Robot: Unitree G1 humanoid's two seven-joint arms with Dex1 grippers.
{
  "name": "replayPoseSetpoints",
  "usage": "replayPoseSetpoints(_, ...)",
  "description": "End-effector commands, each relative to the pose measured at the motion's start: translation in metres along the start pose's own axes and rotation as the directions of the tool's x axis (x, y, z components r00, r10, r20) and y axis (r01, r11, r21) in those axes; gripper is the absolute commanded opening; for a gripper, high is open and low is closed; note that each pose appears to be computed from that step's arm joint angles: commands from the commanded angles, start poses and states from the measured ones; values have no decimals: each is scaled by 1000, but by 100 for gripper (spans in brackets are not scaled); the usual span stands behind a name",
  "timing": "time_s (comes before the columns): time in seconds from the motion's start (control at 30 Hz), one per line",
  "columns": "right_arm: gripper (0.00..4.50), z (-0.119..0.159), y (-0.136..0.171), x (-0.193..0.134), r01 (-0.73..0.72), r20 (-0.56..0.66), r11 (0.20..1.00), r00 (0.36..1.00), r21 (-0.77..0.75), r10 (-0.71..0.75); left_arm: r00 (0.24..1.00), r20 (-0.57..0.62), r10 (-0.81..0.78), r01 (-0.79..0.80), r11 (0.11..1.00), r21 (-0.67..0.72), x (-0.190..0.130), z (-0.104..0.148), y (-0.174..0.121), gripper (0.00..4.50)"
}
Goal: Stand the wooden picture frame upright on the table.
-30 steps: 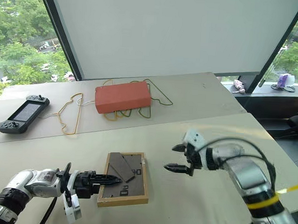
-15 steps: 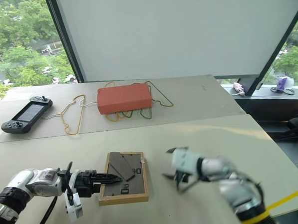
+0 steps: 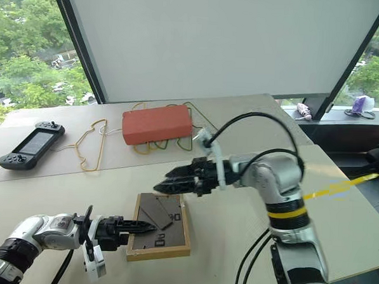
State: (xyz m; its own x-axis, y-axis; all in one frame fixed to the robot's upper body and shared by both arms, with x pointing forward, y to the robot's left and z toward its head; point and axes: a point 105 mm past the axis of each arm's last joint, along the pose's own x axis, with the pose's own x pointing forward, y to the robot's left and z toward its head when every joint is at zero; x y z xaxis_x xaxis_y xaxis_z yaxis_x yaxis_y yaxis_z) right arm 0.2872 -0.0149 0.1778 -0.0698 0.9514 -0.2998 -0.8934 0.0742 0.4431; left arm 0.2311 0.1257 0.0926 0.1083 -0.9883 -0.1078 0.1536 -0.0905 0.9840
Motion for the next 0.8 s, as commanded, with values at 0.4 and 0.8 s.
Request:
replayPoseSetpoints(0.4,445,-36,-8,32,-55,-138,998,989,-13,53,999,10,42,-42,999,10,3,8,9,116)
replayPoseSetpoints(0.8,445,-10,26,32,-158,-36,985,987,-71,155,999,17,27,-27,999,27,9,1,6,116)
